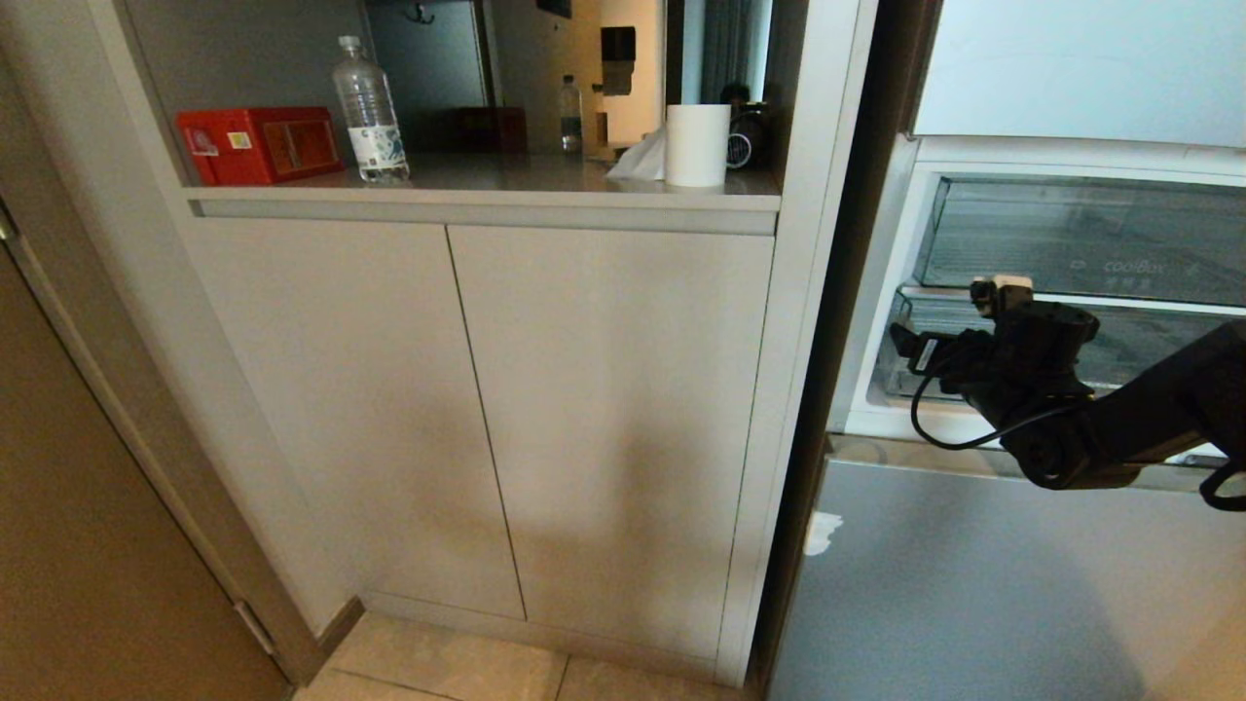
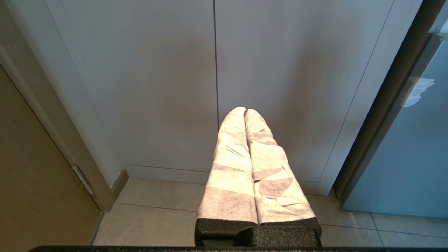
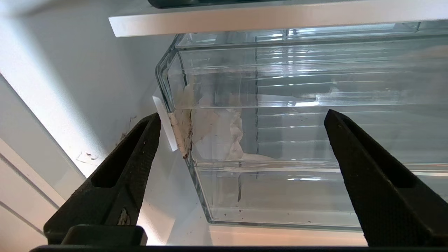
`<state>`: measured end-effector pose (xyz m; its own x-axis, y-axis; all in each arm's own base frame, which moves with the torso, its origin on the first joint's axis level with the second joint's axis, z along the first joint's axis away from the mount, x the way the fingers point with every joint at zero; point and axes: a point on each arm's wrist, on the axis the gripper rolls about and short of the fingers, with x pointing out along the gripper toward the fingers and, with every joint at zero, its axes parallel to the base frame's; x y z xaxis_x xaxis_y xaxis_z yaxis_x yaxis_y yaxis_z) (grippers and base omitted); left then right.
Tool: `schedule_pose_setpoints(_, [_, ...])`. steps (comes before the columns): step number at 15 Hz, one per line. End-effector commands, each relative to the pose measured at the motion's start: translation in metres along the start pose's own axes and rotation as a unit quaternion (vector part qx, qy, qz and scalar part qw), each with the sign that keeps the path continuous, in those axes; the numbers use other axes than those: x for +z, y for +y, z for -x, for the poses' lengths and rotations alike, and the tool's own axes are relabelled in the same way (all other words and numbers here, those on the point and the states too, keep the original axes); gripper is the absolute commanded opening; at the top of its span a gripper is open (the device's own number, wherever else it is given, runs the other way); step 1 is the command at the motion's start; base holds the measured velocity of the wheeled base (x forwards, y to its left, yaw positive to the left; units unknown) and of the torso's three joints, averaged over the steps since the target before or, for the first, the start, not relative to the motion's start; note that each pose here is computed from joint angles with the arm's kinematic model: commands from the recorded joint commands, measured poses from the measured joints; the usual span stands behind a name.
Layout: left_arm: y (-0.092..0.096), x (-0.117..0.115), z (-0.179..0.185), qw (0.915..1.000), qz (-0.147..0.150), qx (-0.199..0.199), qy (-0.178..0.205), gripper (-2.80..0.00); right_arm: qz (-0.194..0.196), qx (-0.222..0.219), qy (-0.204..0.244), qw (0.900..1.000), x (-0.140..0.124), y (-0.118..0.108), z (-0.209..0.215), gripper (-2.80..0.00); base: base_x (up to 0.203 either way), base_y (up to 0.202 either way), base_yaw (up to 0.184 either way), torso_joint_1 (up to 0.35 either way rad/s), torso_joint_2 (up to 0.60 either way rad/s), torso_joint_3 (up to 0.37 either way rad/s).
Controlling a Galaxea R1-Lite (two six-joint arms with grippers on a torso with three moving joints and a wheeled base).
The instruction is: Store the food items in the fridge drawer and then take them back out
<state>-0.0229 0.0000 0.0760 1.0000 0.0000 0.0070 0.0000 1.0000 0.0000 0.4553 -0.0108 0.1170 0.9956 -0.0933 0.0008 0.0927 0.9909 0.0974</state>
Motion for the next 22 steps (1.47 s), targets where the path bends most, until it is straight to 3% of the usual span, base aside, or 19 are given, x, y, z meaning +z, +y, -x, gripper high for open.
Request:
schedule_pose_setpoints(1, [0.0,0.0,0.0,1.0,0.0,0.001,0.0,-2.8,0.0,0.001,0.001,1.0,-0.003,0.001,-0.001,0.0,0.0,0.0,0.0,0.0,0.0,0.0])
schedule_pose_setpoints(5, [0.0,0.0,0.0,1.0,0.0,0.0,0.0,-2.8,0.0,0.006,0.0,1.0,-0.004,0.005,-0.003,0.0,0.0,0.0,0.0,0.0,0.0,0.0])
schedule_pose_setpoints(6, [0.0,0.0,0.0,1.0,0.0,0.0,0.0,-2.8,0.0,0.007,-0.001,1.0,-0.004,0.006,-0.003,-2.8,0.0,0.0,0.0,0.0,0.0,0.0])
schedule_pose_setpoints(17, [0.0,0.0,0.0,1.0,0.0,0.0,0.0,-2.8,0.009,0.026,-0.01,1.0,0.002,0.04,-0.002,-2.8,0.0,0.0,0.0,0.0,0.0,0.0])
schedule_pose_setpoints(22, [0.0,0.0,0.0,1.0,0.0,0.0,0.0,-2.8,0.007,0.028,-0.01,1.0,0.006,0.043,0.003,-2.8,0.0,0.0,0.0,0.0,0.0,0.0])
